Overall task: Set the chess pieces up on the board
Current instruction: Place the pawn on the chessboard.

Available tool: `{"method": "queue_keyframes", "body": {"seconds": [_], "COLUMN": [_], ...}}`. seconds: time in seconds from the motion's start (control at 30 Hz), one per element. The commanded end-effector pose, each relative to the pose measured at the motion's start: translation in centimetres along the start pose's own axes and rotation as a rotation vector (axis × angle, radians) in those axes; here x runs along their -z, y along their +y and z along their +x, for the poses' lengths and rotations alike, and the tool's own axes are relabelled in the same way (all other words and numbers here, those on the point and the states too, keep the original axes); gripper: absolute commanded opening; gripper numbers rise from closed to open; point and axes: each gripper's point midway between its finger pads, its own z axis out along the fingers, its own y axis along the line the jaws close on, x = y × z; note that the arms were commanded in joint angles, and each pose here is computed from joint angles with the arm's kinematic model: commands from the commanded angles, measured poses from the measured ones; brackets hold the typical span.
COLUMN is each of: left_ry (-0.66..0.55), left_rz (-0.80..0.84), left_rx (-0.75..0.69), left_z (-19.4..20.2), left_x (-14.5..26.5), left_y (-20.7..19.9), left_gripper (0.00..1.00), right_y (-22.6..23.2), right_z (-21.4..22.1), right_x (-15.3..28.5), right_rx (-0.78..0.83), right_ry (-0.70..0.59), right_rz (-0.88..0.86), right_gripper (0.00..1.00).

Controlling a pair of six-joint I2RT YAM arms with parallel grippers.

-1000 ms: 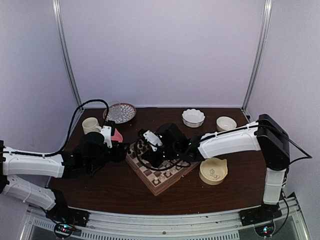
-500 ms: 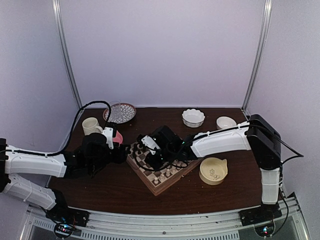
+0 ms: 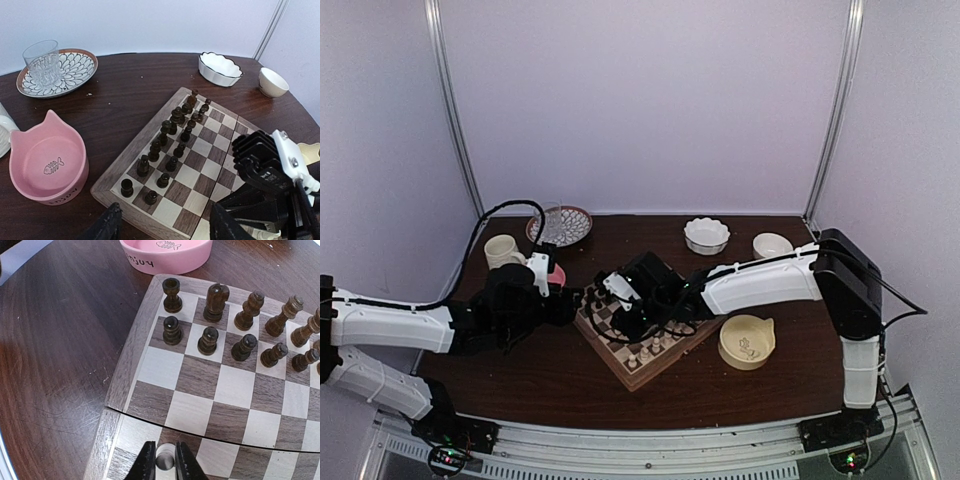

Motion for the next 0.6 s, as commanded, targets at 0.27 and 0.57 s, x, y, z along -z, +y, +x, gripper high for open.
{"method": "queue_keyframes", "body": {"seconds": [0.27,0.57], "left_ry": [0.005,0.131], "left_rz": [0.05,0.142], "left_rx": [-0.035,-0.122], "left_z": [-1.0,0.0], "left_x": [-0.4,-1.4], "left_y": [-1.4,-3.9], "left_gripper": [0.61,0.63], "right_y": [0.3,-0.8], "right_z": [-2.8,-4.5], "right_x": [2.7,9.3], "right_rx": [0.01,-0.001], "right_ry": [-0.063,-0.204], "right_rz": [0.008,0.078], "right_gripper": [0.3,0.33]}}
